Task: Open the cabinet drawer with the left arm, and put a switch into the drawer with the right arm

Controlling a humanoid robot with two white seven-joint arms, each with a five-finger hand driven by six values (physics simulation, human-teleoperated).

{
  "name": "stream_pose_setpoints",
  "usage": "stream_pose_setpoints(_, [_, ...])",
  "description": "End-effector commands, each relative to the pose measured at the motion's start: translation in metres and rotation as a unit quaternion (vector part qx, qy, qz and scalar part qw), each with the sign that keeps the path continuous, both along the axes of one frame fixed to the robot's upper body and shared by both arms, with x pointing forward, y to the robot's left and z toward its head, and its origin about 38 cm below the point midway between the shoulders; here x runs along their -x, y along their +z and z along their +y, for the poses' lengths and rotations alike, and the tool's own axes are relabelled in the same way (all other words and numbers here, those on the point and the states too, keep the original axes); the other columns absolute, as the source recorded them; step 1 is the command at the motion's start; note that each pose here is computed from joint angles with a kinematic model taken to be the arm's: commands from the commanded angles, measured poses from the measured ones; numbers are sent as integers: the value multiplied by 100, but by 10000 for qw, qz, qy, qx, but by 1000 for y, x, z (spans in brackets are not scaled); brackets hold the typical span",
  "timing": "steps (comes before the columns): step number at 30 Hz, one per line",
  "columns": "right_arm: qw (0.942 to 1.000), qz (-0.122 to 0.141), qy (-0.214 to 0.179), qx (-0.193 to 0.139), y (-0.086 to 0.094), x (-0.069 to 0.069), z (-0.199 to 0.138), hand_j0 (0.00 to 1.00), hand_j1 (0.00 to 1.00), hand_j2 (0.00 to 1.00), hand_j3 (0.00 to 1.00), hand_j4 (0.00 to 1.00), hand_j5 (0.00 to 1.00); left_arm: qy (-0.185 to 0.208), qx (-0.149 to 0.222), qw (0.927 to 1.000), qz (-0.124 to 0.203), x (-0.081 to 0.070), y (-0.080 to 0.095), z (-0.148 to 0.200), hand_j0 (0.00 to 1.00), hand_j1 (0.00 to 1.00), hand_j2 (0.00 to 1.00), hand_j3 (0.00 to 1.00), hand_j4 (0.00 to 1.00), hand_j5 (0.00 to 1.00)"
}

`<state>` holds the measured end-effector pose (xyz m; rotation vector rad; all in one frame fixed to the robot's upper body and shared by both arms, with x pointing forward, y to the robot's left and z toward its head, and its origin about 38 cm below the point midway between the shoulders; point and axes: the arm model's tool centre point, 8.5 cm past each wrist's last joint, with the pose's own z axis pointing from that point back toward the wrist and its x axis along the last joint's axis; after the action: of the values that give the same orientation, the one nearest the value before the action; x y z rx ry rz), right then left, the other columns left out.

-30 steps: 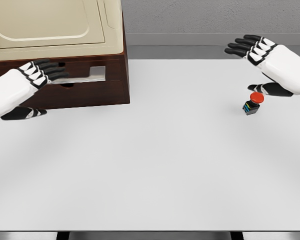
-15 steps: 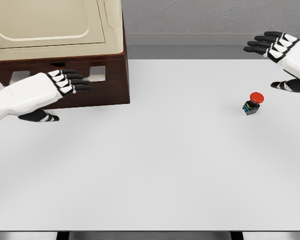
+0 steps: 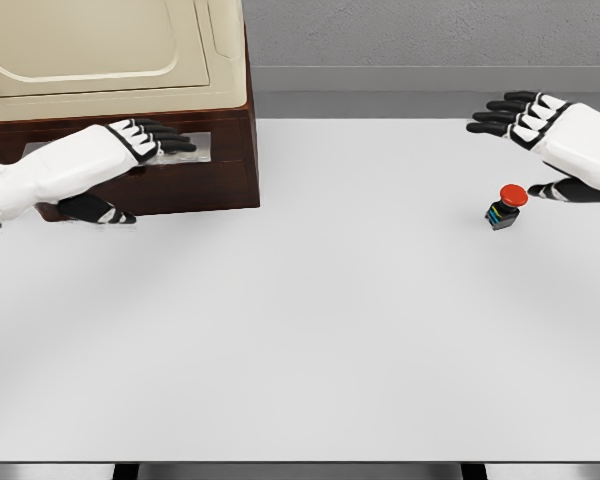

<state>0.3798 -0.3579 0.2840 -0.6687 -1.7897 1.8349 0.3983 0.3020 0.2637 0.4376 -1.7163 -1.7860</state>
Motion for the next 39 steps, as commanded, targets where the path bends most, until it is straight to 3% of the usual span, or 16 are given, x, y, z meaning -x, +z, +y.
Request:
stream_pose_setpoints(1, [9999,140,27,42,-6,0,2,100,100,100,100,100,100,101,46,9994,336,-7,-19,1,100,100,100,100,100,100])
stream_pose_setpoints(3, [9998,200,54,62,-10,0,4,100,100,100,100,100,100,87,45,9992,385,-8,-23,-1,100,100,100,100,100,100])
stream_pose_setpoints(6, [9982,436,23,422,-10,-1,1,100,100,100,100,100,100,79,89,9990,439,-9,-27,-3,100,100,100,100,100,100])
stream_pose_setpoints(10, [9980,543,-35,320,-1,1,-10,100,100,100,100,100,100,104,161,9985,522,-11,-34,-4,100,100,100,100,100,100])
stream_pose_setpoints(16, [9976,635,-24,272,-3,2,-11,100,100,100,100,100,100,193,313,9967,725,-12,-43,4,100,100,100,100,100,100])
stream_pose_setpoints(39, [9963,827,64,227,-19,1,-1,100,100,100,100,100,100,206,611,9943,847,5,-40,22,100,100,100,100,100,100])
